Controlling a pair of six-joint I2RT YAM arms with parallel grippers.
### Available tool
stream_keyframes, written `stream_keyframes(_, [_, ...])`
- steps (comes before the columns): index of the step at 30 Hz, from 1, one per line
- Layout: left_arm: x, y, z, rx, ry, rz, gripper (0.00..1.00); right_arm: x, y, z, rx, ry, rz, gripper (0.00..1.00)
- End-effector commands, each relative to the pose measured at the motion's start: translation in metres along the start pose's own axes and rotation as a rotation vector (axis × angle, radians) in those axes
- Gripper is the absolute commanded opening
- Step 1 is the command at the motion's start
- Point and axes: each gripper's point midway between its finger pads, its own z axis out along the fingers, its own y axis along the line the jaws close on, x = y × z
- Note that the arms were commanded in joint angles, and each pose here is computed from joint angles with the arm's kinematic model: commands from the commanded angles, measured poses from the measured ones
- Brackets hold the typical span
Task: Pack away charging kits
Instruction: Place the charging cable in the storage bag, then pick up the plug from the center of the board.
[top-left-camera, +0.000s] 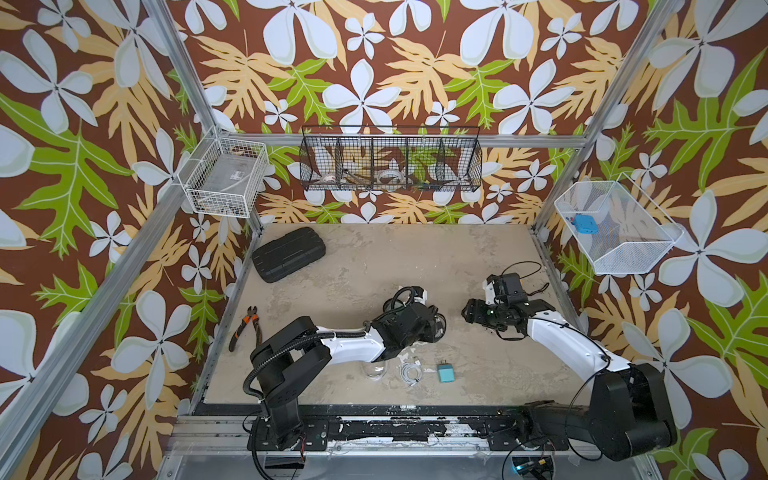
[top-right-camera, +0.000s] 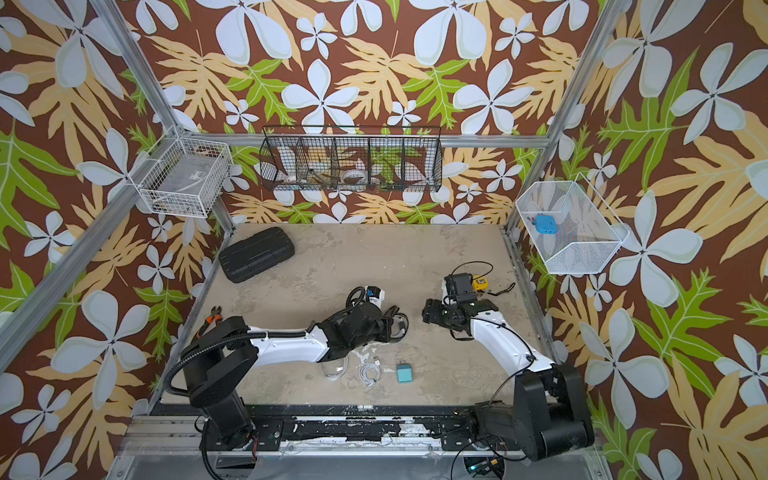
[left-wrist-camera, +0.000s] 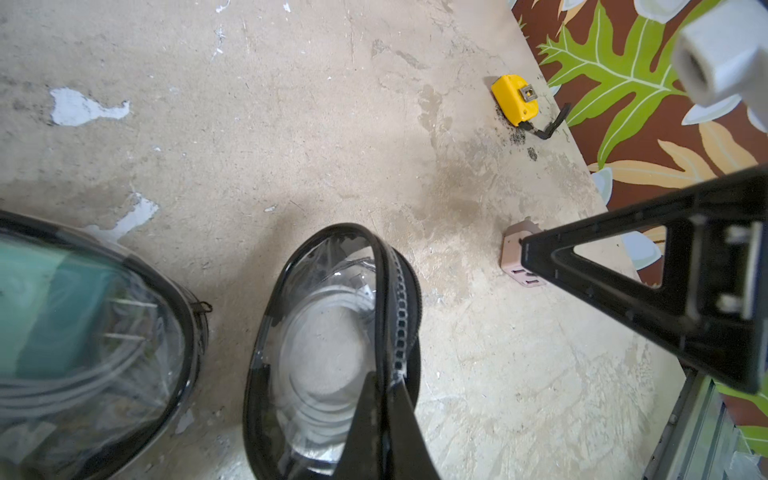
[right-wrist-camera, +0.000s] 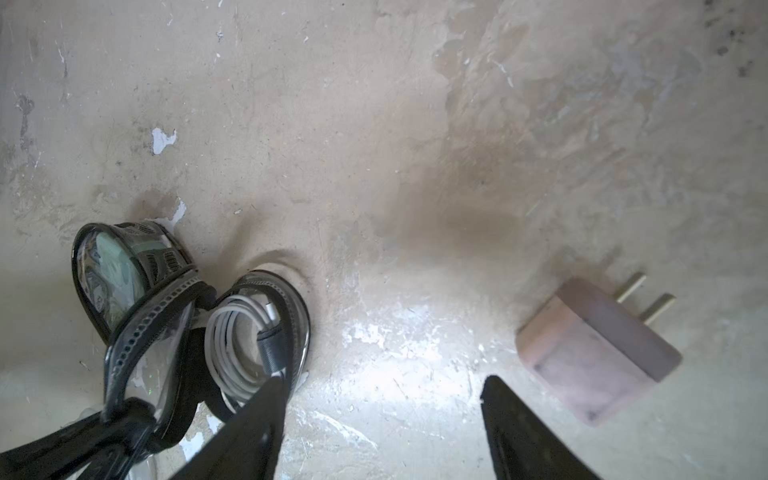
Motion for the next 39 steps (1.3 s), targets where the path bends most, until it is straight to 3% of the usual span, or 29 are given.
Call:
stream_keyframes(1, [-0.008,-0.002,-0.004,-0.005,-0.028,0.022,0.0,0.003,-0.027,-0.001,0.059,-0.003,0.104,0.78])
stream_keyframes(6, [-0.008,-0.002,-0.009,0.003,-0.029,0.036,0.0,0.005,-0.061,0.001,0.13,0.003,0.193,0.81])
stream_keyframes(14, [-0.009,-0.005,-0.01,0.017,-0.03,0.051,0.0,0.0,-0.072,0.019,0.15,0.038,0.2,0.8])
stream_keyframes(22, [-0.01,-0.005,-0.009,0.018,-0.031,0.045,0.0,-0.003,-0.079,0.03,0.183,0.071,0.177,0.69])
stream_keyframes(25, [-0.009,-0.005,-0.009,0.023,-0.028,0.04,0.0,0.003,-0.078,0.034,0.173,0.093,0.18,0.59])
stream_keyframes(30, [-0.01,-0.005,-0.011,0.033,-0.033,0.018,0.0,0.018,-0.085,0.036,0.196,0.13,0.15,0.58])
stream_keyframes(36, [-0.01,-0.006,-0.01,0.069,-0.013,-0.007,0.0,0.019,-0.088,0.035,0.207,0.117,0.115,0.31])
stream_keyframes(39, [-0.01,-0.009,-0.012,0.086,-0.009,0.001,0.0,0.009,-0.084,0.027,0.209,0.09,0.07,0.25])
